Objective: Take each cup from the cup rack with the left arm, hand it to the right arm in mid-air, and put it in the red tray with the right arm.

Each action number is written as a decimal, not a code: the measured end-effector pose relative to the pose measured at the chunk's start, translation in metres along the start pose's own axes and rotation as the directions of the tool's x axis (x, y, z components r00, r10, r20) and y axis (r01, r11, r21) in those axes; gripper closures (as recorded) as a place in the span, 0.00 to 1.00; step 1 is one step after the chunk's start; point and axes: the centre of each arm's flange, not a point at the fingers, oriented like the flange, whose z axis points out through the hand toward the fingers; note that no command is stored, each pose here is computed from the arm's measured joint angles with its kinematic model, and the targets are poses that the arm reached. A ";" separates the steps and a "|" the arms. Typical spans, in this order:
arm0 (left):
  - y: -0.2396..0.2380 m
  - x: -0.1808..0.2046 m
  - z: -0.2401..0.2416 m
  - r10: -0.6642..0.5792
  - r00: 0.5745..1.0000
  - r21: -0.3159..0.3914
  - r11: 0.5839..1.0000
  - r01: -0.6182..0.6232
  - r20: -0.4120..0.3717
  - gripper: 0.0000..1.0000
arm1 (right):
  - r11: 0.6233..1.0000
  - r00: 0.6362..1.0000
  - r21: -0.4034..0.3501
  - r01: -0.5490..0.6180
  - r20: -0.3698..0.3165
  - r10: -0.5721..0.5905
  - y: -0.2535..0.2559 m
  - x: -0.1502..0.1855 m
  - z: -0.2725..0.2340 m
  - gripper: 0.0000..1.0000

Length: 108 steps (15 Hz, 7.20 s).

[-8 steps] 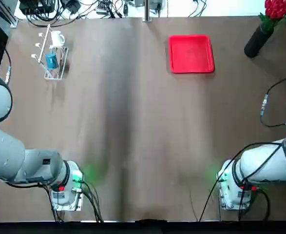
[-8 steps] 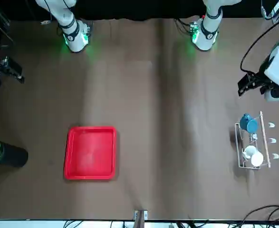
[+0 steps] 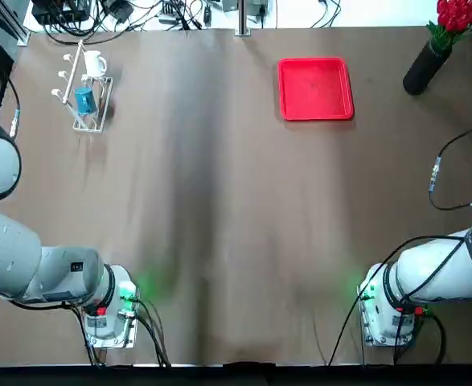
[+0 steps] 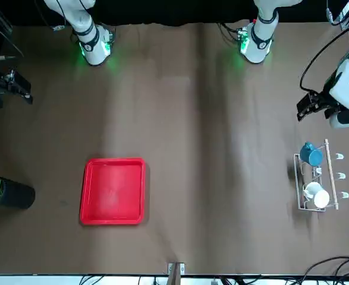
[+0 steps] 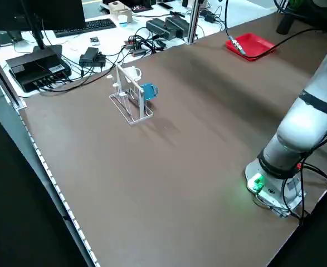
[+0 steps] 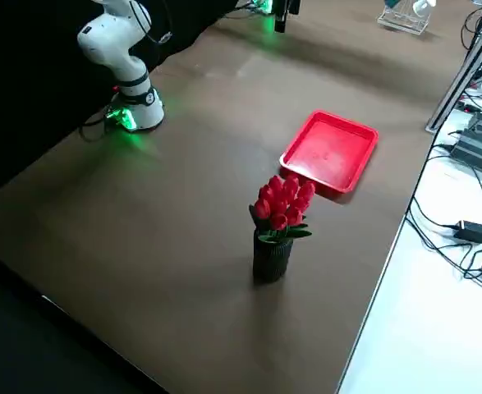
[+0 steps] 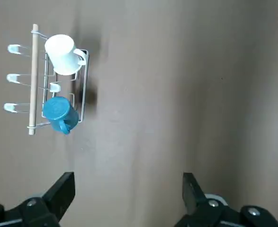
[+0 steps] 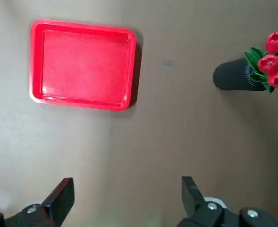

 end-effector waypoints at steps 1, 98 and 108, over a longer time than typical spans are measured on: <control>0.002 0.004 0.007 0.003 1.000 -0.001 1.000 -0.003 0.009 0.00 | 1.000 1.000 0.001 -0.005 0.000 0.005 0.002 0.000 0.000 0.00; -0.147 0.081 0.332 0.678 0.551 -0.086 0.665 -0.742 0.487 0.21 | 0.996 0.999 0.085 -0.038 -0.019 0.040 0.017 0.000 -0.001 0.00; -0.135 0.081 0.268 0.670 0.569 -0.045 0.665 -0.745 0.477 0.21 | 0.991 0.995 0.134 -0.023 -0.092 0.035 0.006 0.013 -0.002 0.00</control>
